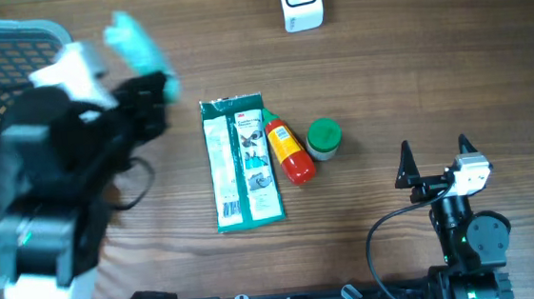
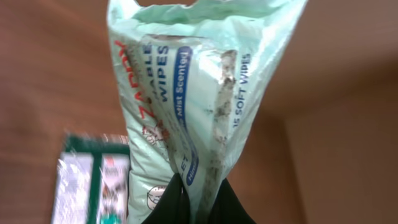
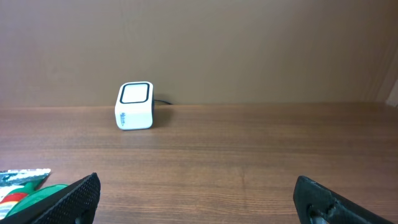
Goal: Scan the item barcode
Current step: 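Carry the wipes pack out and lower it onto the glove package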
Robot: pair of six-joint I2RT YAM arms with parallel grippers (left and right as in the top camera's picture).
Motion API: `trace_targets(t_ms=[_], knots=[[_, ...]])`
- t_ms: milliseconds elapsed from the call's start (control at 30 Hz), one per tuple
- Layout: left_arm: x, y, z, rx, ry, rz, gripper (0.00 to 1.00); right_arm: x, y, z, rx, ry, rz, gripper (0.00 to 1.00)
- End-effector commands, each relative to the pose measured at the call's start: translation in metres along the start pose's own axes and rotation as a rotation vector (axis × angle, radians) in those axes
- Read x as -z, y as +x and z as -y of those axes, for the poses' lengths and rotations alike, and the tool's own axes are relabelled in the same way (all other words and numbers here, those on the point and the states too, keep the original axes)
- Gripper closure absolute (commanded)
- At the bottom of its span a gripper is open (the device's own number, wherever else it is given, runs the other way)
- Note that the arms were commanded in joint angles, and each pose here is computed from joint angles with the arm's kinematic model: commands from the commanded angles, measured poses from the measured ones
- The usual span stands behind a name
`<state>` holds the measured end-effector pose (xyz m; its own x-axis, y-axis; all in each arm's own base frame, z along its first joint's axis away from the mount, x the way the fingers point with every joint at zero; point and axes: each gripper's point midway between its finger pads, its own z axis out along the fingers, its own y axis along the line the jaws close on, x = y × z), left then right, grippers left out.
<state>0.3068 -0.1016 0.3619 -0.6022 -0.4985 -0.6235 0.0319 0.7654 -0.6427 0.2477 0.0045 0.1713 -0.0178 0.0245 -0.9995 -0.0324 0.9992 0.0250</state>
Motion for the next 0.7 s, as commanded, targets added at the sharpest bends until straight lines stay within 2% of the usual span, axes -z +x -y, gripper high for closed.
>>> trace_targets(t_ms=[0,167,333,533,667], knots=[[-0.053,0.048,0.0,-0.127,-0.066,-0.193,0.96,0.0,0.0,-0.001,0.01,-0.003,0.0,0.0],[-0.113,0.116,-0.02,-0.152,-0.185,-0.437,0.96,0.0,0.0,-0.001,0.01,-0.002,0.0,0.0],[-0.145,0.169,-0.04,-0.178,-0.271,-0.605,0.96,0.0,0.0,-0.001,0.01,-0.003,0.0,0.0],[-0.157,0.188,-0.074,-0.205,-0.413,-0.663,0.96,0.0,0.0,-0.001,0.01,-0.002,0.0,0.0],[-0.16,0.199,-0.086,-0.204,-0.455,-0.705,0.96,0.0,0.0,-0.001,0.01,-0.002,0.0,0.0]])
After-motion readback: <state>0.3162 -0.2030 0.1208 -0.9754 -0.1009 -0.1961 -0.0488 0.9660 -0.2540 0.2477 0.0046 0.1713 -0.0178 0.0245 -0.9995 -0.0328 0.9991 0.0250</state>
